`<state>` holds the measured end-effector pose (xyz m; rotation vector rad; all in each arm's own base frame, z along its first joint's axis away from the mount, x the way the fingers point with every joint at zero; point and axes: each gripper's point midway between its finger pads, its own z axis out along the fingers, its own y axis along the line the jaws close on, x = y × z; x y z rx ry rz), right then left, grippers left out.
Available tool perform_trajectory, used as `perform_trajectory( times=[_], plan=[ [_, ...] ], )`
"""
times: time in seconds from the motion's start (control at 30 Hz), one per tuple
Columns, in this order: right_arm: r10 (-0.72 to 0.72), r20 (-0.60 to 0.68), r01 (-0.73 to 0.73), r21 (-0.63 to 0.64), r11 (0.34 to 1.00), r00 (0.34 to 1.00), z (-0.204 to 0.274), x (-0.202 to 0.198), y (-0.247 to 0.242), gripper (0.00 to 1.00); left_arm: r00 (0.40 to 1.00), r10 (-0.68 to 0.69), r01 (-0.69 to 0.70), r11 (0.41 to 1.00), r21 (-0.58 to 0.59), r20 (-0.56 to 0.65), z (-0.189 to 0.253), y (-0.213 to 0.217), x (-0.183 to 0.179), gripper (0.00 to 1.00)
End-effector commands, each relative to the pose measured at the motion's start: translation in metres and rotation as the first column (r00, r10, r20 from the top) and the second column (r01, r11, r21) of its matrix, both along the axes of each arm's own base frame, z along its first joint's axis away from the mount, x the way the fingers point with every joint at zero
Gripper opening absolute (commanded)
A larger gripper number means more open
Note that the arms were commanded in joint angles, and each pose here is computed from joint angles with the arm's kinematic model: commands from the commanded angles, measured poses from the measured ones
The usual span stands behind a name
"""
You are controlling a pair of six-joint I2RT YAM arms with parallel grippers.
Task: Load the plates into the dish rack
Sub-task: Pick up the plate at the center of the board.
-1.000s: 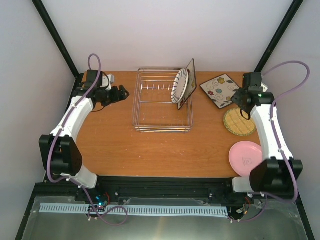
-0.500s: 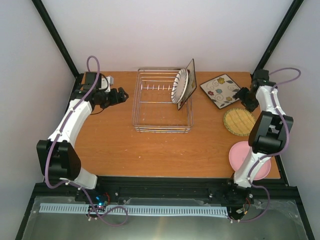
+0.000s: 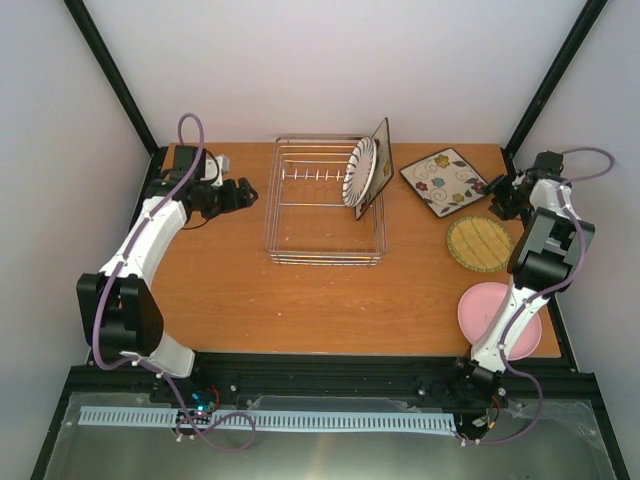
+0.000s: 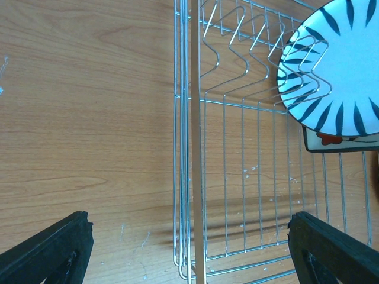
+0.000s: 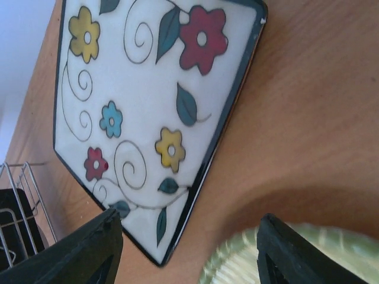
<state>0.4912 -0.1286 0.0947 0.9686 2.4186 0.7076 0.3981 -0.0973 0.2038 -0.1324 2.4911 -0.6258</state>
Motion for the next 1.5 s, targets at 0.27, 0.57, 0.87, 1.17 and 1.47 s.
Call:
perform_trajectory(
  times=[0.27, 0.57, 0.87, 1.17, 1.47],
  plan=[
    [0.011, 0.104, -0.027, 0.147, 0.989, 0.995, -0.036, 0.044, -0.011, 0.64, 1.0, -0.001, 0.001, 1.0, 0.01, 0.011, -0.003, 0.001, 0.017, 0.92],
    [-0.006, 0.083, -0.012, 0.211, 0.977, 0.997, -0.074, 0.051, -0.01, 0.67, 1.0, 0.01, -0.01, 0.998, -0.069, 0.003, -0.003, 0.0, 0.024, 0.95],
    [-0.082, 0.071, 0.066, 0.208, 0.976, 0.994, -0.093, 0.06, -0.021, 0.68, 0.999, 0.033, -0.032, 0.997, -0.075, 0.003, 0.001, 0.005, 0.027, 0.95],
    [-0.152, 0.058, 0.142, 0.141, 0.98, 0.987, -0.089, 0.059, -0.037, 0.68, 0.999, 0.041, -0.041, 0.997, -0.068, -0.001, 0.0, 0.007, 0.029, 0.95],
    [-0.225, 0.054, 0.219, 0.1, 0.971, 0.973, -0.086, 0.032, -0.059, 0.68, 0.999, 0.038, -0.038, 0.997, -0.071, 0.001, 0.0, 0.007, 0.033, 0.95]
  ],
)
